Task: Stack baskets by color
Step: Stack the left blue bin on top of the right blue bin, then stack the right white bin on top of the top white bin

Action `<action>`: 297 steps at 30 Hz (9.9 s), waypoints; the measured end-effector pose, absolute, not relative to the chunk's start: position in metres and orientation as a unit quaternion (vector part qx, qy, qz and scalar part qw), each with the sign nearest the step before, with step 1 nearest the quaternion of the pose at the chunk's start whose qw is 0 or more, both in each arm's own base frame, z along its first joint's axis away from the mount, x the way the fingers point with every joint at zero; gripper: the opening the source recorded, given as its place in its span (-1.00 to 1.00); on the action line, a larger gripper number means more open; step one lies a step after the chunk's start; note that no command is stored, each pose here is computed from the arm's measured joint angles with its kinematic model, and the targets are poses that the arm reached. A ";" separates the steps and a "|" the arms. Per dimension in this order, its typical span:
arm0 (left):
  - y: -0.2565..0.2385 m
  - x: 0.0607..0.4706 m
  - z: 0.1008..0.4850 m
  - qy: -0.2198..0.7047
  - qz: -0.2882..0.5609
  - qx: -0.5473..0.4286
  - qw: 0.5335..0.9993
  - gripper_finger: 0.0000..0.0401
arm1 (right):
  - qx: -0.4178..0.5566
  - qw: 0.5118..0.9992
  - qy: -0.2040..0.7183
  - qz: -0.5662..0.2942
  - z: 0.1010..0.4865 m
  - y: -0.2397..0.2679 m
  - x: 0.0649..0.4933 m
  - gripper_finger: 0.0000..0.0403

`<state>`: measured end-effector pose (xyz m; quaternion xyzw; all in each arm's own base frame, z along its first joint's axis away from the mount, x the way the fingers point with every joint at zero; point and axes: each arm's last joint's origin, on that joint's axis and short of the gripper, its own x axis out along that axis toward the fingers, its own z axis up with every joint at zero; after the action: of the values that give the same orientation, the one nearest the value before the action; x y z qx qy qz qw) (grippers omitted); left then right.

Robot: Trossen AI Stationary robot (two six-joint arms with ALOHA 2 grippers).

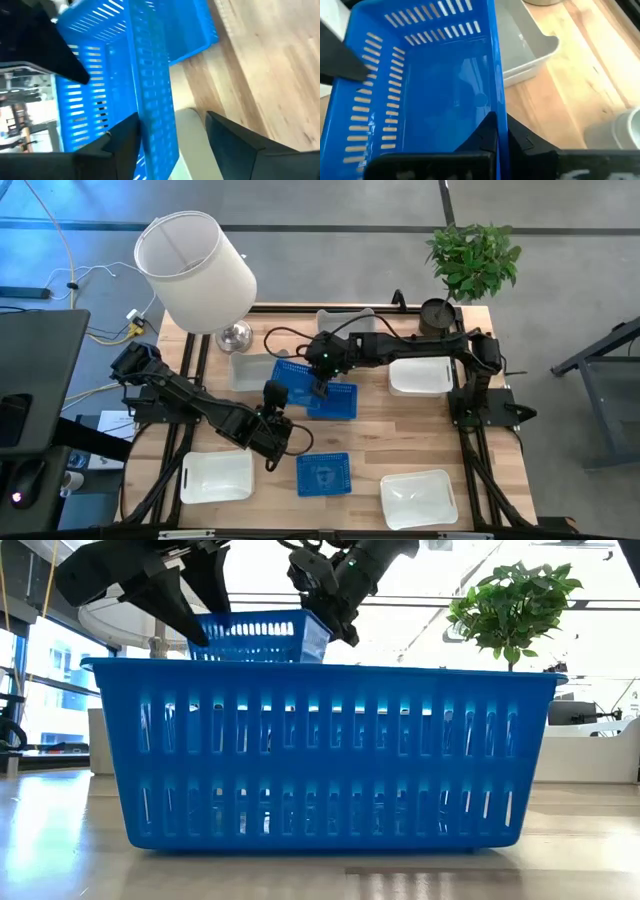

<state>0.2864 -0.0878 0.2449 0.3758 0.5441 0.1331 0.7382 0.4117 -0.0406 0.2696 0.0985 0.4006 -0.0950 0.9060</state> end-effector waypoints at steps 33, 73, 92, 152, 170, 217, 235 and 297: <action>-0.086 0.264 0.283 0.489 0.151 0.202 0.835 -0.03 | 0.022 0.861 0.500 -0.094 0.312 -0.068 0.344 -1.00; -0.087 0.254 0.285 0.498 0.104 0.120 0.852 -0.03 | 0.118 0.905 0.409 0.006 0.196 -0.060 0.318 -1.00; -0.088 0.254 0.284 0.502 0.098 0.106 0.853 -0.03 | 0.105 0.895 0.433 -0.003 0.187 -0.062 0.319 -1.00; -0.088 0.254 0.284 0.494 0.131 0.053 0.858 -0.03 | 0.062 0.831 0.541 0.119 0.240 0.159 0.203 -0.40; -0.088 0.254 0.284 0.490 0.145 0.027 0.859 -0.03 | -0.005 0.789 0.613 0.050 0.196 0.187 0.193 -0.40; -0.089 0.254 0.284 0.502 0.120 0.028 0.856 -0.03 | -0.093 0.846 0.516 -0.092 0.299 0.039 0.137 -1.00; -0.089 0.254 0.284 0.502 0.121 0.025 0.856 -0.03 | -0.183 0.797 0.562 -0.128 0.349 -0.027 0.125 -1.00; -0.090 0.253 0.283 0.512 0.098 0.013 0.853 -0.03 | 0.021 0.723 0.689 -0.040 0.259 -0.142 0.176 -1.00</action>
<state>0.2535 -0.0903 0.2831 0.0131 0.5124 0.0980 0.8530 0.1758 -0.1423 0.2586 0.0213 0.6894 -0.0396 0.7229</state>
